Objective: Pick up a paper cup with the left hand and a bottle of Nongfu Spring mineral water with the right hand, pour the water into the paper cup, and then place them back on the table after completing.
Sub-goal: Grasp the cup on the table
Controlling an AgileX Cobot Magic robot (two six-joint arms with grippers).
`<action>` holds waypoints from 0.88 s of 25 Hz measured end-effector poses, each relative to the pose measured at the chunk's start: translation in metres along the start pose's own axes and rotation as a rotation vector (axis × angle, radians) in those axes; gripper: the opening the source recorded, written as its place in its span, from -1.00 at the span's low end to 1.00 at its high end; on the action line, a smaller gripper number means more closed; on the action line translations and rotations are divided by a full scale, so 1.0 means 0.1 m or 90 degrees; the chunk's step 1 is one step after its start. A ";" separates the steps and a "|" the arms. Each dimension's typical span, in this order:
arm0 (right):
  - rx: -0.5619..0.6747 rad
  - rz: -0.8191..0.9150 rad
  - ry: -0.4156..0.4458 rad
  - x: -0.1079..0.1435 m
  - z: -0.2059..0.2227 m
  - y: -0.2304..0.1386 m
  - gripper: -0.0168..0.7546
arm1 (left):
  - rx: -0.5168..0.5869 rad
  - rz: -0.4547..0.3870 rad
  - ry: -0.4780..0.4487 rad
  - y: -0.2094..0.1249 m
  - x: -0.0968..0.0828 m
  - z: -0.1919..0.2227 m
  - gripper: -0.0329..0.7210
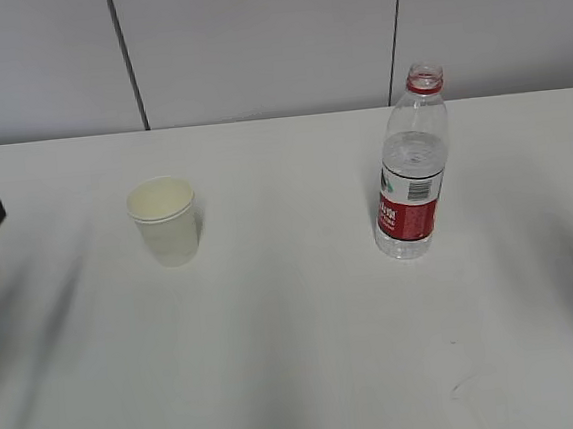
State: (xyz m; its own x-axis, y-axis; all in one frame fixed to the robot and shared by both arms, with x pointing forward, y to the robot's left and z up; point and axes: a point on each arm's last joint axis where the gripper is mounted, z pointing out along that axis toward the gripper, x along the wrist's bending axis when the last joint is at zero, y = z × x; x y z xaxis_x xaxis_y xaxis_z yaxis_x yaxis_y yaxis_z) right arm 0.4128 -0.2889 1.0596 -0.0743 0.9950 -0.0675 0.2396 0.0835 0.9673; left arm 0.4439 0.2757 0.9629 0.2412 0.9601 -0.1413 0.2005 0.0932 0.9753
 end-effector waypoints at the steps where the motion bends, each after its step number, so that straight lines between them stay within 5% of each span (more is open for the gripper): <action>1: -0.007 0.000 0.001 0.00 0.01 -0.03 0.56 | -0.012 0.001 -0.026 -0.04 -0.03 0.00 0.25; 9: -0.042 0.000 0.003 0.02 0.00 -0.12 0.56 | 0.087 -0.022 -0.105 -0.53 -0.06 0.17 0.25; 14: -0.075 0.000 0.003 0.02 0.00 -0.08 0.56 | 0.154 0.042 -0.159 -0.78 -0.10 0.19 0.25; 22: -0.083 0.001 0.003 0.02 0.00 -0.07 0.56 | 0.141 0.070 -0.167 -0.76 -0.07 0.31 0.25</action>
State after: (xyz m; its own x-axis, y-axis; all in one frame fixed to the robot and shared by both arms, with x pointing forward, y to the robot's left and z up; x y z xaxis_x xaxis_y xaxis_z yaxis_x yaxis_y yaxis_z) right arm 0.4109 -0.2877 1.0533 -0.0793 0.9947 -0.0658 0.1124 0.0745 0.9909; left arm 0.4567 0.2532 0.8840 0.5024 0.8584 -0.1039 0.3531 -0.0940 0.9308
